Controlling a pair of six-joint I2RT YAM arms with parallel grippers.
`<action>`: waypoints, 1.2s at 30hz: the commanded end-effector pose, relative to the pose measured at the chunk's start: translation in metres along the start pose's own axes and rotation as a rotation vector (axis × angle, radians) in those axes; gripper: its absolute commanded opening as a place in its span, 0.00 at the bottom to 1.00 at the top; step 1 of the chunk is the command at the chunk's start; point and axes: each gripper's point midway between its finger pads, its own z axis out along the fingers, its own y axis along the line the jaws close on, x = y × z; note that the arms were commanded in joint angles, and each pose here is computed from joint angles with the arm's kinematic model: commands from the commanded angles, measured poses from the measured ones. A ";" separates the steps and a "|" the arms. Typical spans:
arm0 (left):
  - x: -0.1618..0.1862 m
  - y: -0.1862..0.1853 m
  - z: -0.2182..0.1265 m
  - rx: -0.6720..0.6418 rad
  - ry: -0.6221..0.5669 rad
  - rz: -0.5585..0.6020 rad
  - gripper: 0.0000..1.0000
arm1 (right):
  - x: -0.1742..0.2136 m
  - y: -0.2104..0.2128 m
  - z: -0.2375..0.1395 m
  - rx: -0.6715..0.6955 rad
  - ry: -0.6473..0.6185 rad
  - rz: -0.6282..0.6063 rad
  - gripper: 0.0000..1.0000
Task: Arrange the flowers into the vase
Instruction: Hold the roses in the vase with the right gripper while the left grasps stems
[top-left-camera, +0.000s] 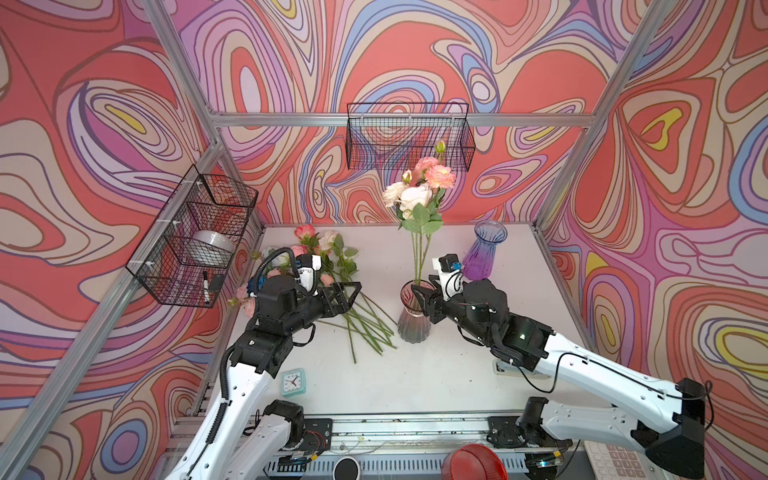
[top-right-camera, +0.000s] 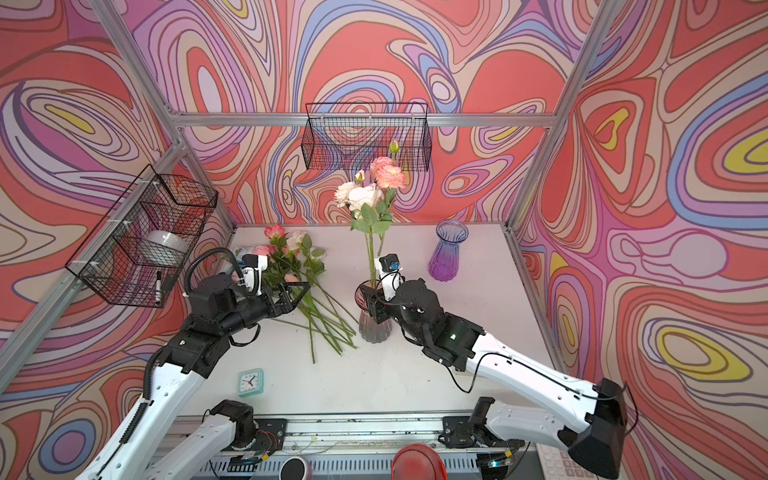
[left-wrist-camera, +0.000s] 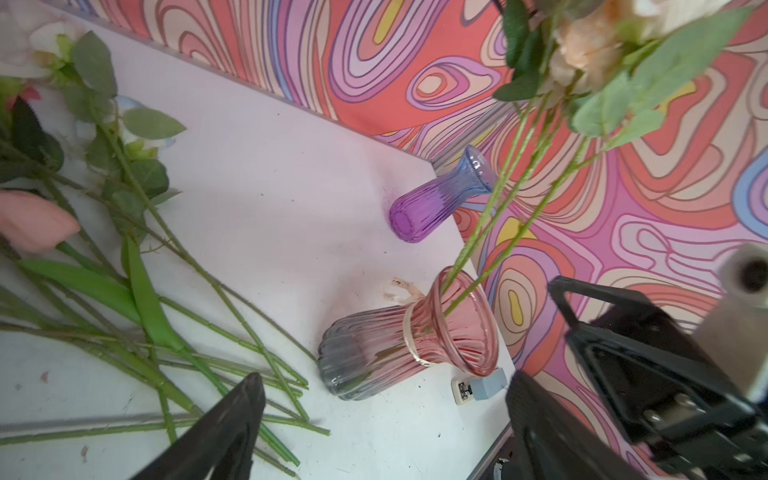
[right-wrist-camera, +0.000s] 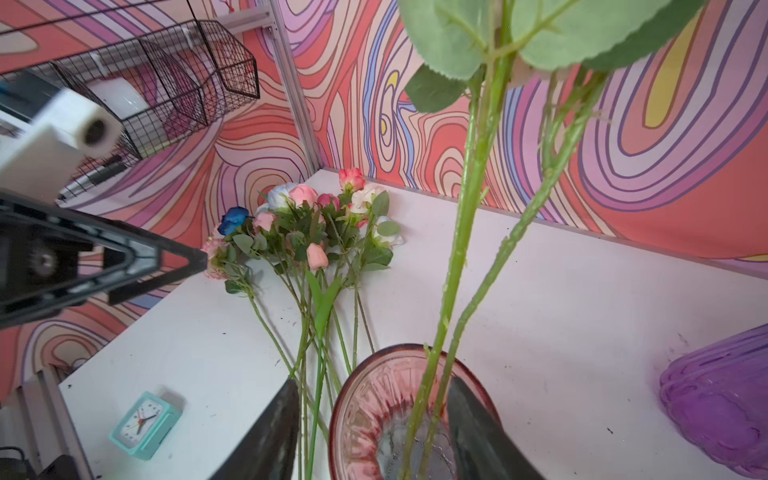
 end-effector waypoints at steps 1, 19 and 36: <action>0.006 0.032 0.010 -0.151 0.042 -0.047 0.90 | -0.005 0.007 -0.013 -0.058 -0.006 0.032 0.56; 0.006 0.134 0.139 -0.388 0.156 -0.204 0.45 | -0.010 -0.004 -0.040 -0.040 -0.044 0.072 0.38; 0.021 0.183 0.179 -0.579 0.281 -0.177 0.41 | -0.012 -0.012 -0.049 -0.004 -0.063 0.068 0.36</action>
